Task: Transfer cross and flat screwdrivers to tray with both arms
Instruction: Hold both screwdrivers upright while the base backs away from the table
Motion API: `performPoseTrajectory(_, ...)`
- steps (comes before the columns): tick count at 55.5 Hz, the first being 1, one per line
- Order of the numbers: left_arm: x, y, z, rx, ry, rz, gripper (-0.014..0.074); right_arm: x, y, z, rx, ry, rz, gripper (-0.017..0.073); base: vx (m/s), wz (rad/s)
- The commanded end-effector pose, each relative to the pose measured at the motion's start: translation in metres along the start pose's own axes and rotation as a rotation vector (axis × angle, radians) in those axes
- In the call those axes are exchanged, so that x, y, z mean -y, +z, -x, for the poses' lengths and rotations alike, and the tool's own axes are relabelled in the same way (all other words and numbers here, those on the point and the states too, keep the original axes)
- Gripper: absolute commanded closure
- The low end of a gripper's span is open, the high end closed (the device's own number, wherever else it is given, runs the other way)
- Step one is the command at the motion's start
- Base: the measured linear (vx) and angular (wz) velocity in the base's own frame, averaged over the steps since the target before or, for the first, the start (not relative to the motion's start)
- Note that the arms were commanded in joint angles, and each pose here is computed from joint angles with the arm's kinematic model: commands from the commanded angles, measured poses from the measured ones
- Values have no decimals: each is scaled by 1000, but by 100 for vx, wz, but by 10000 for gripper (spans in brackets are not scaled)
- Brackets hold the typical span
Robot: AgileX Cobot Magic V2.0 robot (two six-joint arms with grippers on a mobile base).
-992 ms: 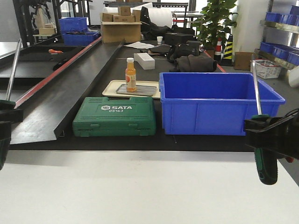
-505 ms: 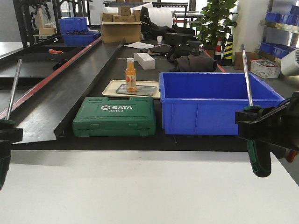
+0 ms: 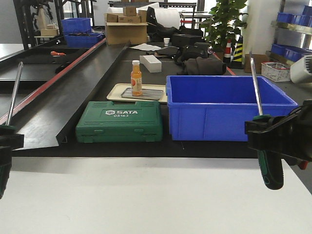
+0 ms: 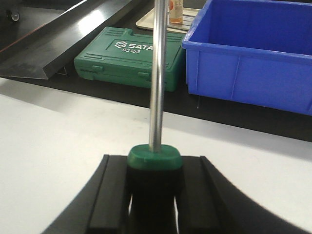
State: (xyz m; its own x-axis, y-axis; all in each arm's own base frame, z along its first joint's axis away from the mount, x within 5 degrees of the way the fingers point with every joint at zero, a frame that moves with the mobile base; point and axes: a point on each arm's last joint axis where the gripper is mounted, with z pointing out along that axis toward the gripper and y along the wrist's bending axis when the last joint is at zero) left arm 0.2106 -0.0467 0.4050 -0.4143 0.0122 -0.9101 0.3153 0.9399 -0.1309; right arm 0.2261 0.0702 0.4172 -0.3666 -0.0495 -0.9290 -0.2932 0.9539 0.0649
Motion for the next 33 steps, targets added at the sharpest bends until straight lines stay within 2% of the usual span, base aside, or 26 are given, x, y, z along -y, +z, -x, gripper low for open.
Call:
performPoseTrajectory(1,3,-13,17,129,-21,4,594,-1,-14,21,147,-14,0,567,0,0)
performPoseTrajectory(33,3,-13,17,129,-21,4,594,-1,-14,21,147,-14,0,567,-2,2)
